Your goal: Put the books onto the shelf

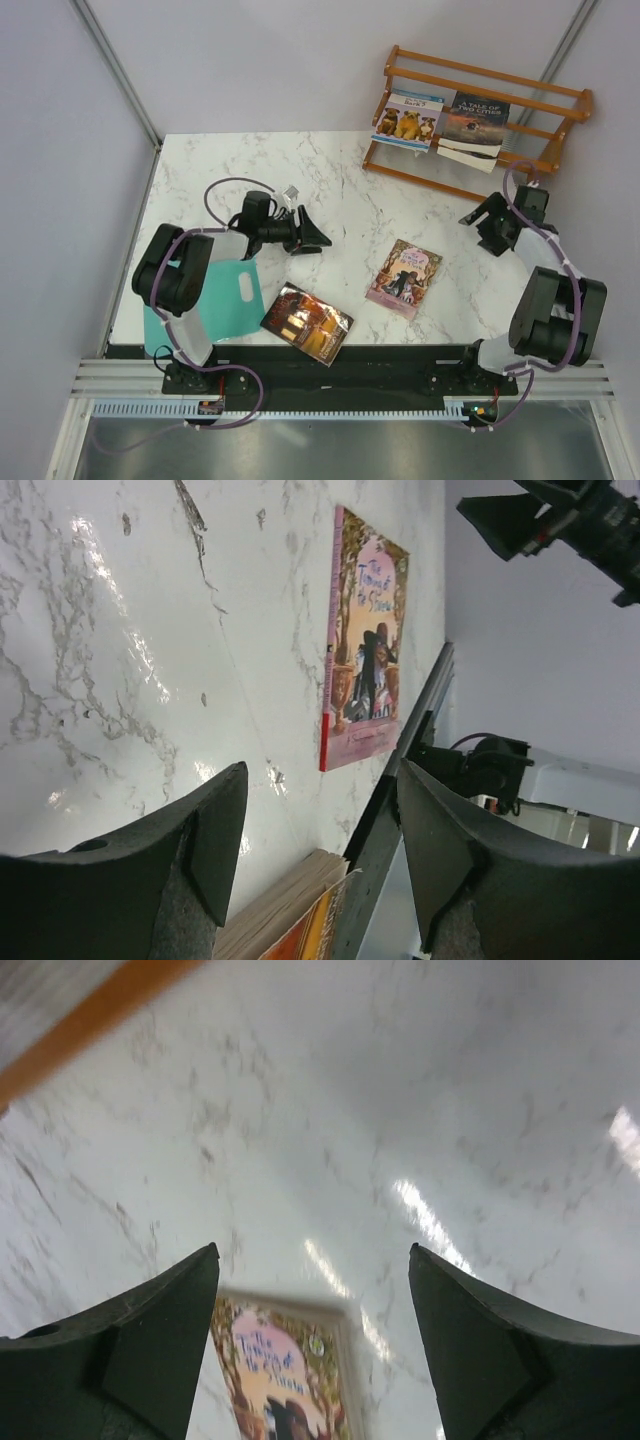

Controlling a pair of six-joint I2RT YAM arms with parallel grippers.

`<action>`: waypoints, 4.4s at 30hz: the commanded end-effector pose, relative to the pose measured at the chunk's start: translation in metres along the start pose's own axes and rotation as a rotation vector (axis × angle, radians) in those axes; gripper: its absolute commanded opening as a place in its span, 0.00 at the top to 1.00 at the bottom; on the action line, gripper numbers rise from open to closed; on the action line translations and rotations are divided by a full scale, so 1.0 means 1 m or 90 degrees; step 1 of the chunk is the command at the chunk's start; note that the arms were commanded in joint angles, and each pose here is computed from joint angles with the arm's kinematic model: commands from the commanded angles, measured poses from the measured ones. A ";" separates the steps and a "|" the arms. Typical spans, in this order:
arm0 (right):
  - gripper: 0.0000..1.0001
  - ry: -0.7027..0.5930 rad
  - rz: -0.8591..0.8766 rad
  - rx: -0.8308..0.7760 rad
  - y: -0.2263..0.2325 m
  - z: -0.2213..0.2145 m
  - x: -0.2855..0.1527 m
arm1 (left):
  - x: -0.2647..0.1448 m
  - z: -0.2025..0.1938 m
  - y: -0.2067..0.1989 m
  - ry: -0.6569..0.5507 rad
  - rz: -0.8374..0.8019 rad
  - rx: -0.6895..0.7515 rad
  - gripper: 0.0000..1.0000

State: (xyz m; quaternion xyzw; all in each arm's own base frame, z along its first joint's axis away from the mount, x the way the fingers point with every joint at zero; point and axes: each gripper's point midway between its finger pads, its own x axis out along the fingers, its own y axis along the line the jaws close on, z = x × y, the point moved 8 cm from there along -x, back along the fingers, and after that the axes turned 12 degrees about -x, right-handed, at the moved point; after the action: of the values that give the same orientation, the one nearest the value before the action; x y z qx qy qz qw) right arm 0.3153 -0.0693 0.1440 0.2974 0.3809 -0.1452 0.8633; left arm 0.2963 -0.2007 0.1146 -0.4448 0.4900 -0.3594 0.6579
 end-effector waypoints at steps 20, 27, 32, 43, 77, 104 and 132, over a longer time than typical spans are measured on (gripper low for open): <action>0.38 0.270 0.096 0.026 -0.003 -0.183 -0.069 | 0.137 -0.044 -0.002 0.237 0.194 0.034 0.32; 0.39 0.249 0.131 0.026 0.007 -0.196 -0.055 | 0.145 -0.059 0.005 0.269 0.200 0.018 0.32; 0.40 0.224 0.160 0.025 0.020 -0.190 -0.046 | 0.144 -0.062 0.001 0.277 0.191 0.018 0.32; 1.00 0.169 0.244 -0.059 0.059 -0.174 -0.051 | 0.123 -0.049 -0.017 0.230 0.209 0.068 0.32; 0.84 0.185 0.369 -0.116 0.105 -0.160 -0.072 | 0.091 -0.017 -0.084 0.165 -0.115 0.082 0.98; 0.11 0.050 0.469 0.038 0.112 -0.150 -0.089 | 0.061 0.026 -0.149 0.086 -0.228 0.082 0.98; 0.87 0.023 0.623 0.056 0.147 -0.124 -0.111 | 0.087 0.034 -0.110 0.068 -0.199 0.032 0.98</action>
State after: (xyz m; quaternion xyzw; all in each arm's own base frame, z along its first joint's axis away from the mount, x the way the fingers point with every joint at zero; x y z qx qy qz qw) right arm 0.2371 0.1202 0.1910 0.4872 0.2504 0.2085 0.8102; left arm 0.3416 -0.3042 0.1868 -0.4803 0.4591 -0.4761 0.5760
